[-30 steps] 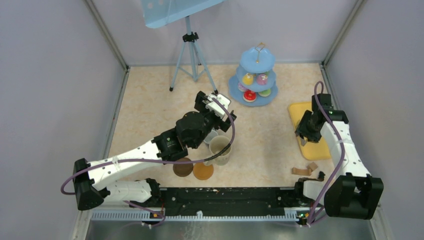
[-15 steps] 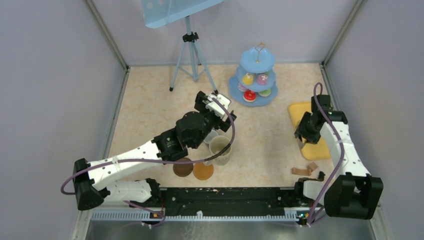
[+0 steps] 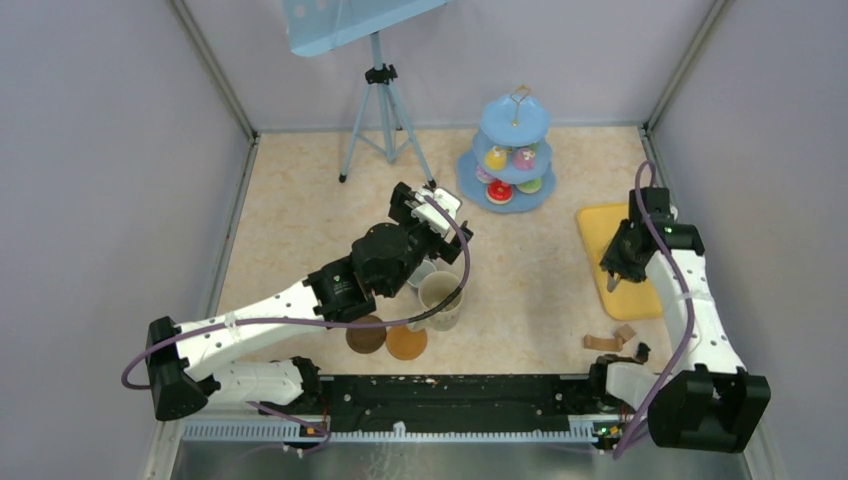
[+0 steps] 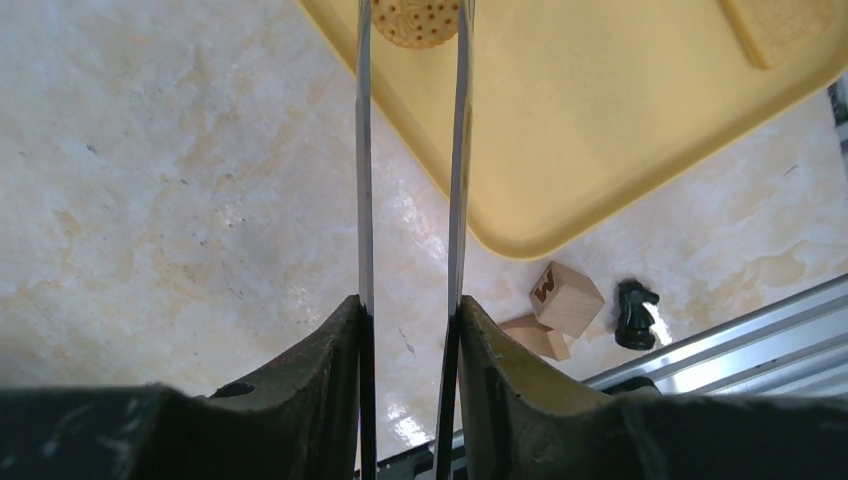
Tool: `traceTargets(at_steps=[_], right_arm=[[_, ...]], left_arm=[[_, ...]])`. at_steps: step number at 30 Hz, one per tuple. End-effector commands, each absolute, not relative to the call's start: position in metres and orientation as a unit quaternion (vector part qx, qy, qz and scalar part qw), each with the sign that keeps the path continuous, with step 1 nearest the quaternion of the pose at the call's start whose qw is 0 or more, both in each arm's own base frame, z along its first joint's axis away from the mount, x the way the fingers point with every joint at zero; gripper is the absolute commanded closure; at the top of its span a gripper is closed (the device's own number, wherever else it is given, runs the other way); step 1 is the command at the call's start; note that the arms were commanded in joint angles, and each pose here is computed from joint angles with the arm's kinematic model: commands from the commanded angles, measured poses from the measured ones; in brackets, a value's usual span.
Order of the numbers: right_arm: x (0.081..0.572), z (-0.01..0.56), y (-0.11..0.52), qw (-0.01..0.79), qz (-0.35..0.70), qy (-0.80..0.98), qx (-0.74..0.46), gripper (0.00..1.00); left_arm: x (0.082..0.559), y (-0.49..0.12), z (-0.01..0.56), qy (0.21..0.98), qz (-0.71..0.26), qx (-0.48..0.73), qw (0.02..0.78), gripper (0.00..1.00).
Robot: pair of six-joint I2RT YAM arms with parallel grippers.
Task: Serve the afternoon tea
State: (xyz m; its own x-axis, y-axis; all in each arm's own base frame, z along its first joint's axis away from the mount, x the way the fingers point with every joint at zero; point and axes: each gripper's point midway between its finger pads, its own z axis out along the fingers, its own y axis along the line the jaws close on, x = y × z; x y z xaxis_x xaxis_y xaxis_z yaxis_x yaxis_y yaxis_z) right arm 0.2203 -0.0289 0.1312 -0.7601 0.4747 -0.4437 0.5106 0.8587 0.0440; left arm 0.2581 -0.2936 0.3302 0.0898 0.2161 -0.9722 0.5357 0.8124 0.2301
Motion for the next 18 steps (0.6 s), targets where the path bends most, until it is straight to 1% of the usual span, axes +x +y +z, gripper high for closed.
traceTargets(at_steps=[1, 4, 11, 13, 15, 18], right_arm=[[0.251, 0.193, -0.041, 0.336, -0.042, 0.905, 0.257, 0.77], [0.271, 0.227, -0.027, 0.392, 0.007, 0.893, 0.219, 0.78], [0.33, 0.325, 0.033, 0.538, 0.203, 0.807, 0.137, 0.8], [0.346, 0.345, 0.047, 0.555, 0.25, 0.783, 0.126, 0.8], [0.363, 0.358, 0.059, 0.556, 0.279, 0.774, 0.118, 0.8], [0.385, 0.365, 0.075, 0.555, 0.285, 0.774, 0.104, 0.79]], left_arm=[[0.258, -0.294, 0.344, 0.656, -0.13, 0.263, 0.696, 0.01], [0.26, -0.296, 0.341, 0.658, -0.125, 0.266, 0.694, 0.01], [0.261, -0.298, 0.342, 0.662, -0.127, 0.263, 0.691, 0.01], [0.261, -0.299, 0.344, 0.664, -0.129, 0.261, 0.688, 0.01], [0.261, -0.301, 0.348, 0.665, -0.132, 0.259, 0.688, 0.01], [0.26, -0.303, 0.356, 0.665, -0.141, 0.257, 0.687, 0.01]])
